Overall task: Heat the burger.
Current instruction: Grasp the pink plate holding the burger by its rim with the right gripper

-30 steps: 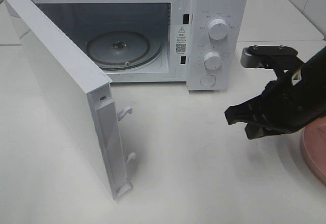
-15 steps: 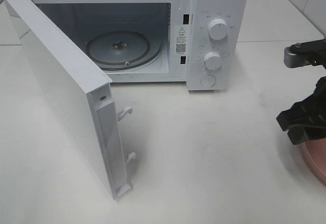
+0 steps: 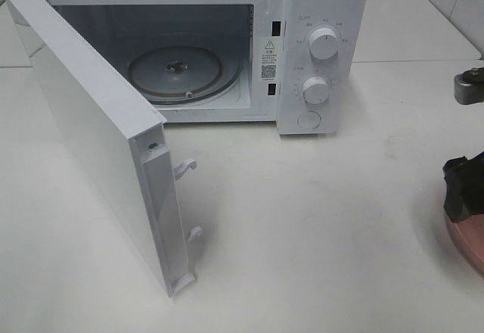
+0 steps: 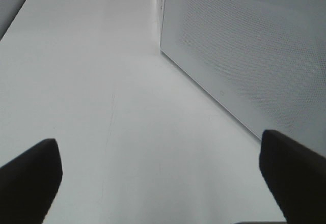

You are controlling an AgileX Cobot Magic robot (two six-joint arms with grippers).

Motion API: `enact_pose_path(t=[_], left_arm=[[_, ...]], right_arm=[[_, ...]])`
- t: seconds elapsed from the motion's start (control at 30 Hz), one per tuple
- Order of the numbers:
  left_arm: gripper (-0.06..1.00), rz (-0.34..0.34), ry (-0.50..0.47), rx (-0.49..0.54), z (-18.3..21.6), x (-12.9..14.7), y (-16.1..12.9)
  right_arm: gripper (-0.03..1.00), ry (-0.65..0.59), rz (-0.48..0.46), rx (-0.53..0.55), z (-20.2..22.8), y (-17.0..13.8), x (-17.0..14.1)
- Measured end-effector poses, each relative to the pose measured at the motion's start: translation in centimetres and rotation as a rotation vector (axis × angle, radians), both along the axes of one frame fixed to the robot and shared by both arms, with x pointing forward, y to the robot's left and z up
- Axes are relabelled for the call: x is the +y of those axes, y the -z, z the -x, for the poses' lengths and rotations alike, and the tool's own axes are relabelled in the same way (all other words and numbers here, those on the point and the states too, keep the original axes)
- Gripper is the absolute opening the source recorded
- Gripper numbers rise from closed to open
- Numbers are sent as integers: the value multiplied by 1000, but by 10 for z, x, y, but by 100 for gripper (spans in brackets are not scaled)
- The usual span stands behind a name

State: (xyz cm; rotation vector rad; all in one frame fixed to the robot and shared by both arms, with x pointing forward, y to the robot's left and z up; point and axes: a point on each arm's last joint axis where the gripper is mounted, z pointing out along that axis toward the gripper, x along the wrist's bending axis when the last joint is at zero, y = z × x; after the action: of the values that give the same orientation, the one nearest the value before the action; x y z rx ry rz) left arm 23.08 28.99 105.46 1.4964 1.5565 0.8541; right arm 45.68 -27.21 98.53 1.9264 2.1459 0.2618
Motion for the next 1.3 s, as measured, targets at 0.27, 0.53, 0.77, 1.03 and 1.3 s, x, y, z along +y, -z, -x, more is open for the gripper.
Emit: enact_pose_path(t=[0.27,0.53,0.77,1.03,1.3], left_arm=[[97,0,0,0,0,0,0],[97,0,0,0,0,0,0],[97,0,0,0,0,0,0],[97,0,0,0,0,0,0],[97,0,0,0,0,0,0]], right_arm=[[95,4,13,72,-6,17,-1],[93,-4,18,122,-19,44,2],[91,-21,28,135,-29,65,3],[89,-39,38,132,-36,79,3],[87,-34,56,153,-39,94,2]])
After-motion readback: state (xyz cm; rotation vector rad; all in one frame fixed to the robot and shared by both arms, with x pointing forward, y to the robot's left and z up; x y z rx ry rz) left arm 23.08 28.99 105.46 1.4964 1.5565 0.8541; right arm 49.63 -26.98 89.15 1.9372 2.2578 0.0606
